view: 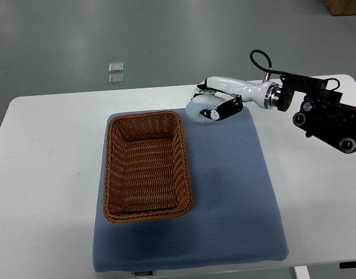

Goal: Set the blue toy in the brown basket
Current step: 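Lift the toy and carry it over the wicker basket, then open the right hand to release the toy into the basket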

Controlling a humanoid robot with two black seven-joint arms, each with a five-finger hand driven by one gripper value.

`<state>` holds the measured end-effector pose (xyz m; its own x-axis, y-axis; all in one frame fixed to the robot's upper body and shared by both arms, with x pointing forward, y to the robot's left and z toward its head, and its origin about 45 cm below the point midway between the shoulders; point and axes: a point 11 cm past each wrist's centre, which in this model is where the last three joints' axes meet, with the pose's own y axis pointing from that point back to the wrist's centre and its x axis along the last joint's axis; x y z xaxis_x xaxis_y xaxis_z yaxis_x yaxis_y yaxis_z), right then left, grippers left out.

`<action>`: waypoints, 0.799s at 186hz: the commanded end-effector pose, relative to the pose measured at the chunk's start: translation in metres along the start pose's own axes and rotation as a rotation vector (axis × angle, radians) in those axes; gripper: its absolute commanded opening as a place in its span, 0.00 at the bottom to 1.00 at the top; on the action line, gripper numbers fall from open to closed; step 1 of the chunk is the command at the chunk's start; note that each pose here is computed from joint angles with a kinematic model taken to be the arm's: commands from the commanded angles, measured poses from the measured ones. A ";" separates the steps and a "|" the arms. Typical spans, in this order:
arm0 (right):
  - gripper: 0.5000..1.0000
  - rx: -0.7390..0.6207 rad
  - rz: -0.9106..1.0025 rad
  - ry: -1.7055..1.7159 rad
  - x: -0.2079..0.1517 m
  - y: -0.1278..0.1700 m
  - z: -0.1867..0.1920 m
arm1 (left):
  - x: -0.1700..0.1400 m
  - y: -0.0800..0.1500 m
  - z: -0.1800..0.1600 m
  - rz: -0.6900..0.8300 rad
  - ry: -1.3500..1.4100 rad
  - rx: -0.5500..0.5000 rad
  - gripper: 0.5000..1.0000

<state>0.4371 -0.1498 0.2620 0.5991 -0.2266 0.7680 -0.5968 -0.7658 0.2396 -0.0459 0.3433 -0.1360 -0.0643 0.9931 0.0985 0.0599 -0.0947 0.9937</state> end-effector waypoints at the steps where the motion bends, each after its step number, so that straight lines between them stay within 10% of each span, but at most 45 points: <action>1: 0.00 0.081 -0.018 -0.010 -0.009 -0.028 -0.033 | 0.000 0.000 0.000 -0.001 0.000 0.000 1.00; 97: 0.00 0.129 -0.105 -0.133 -0.085 -0.085 -0.070 | 0.000 0.000 0.000 -0.001 0.000 0.000 1.00; 149: 0.65 0.096 -0.120 -0.167 -0.100 -0.082 -0.059 | 0.000 0.000 0.000 -0.001 0.000 0.000 1.00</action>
<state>0.3954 -0.0281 0.2030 0.7436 -0.2172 0.6323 -0.4661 -0.8465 0.2573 -0.0459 0.3429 -0.1361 -0.0645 0.9932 0.0969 0.0602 -0.0931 0.9938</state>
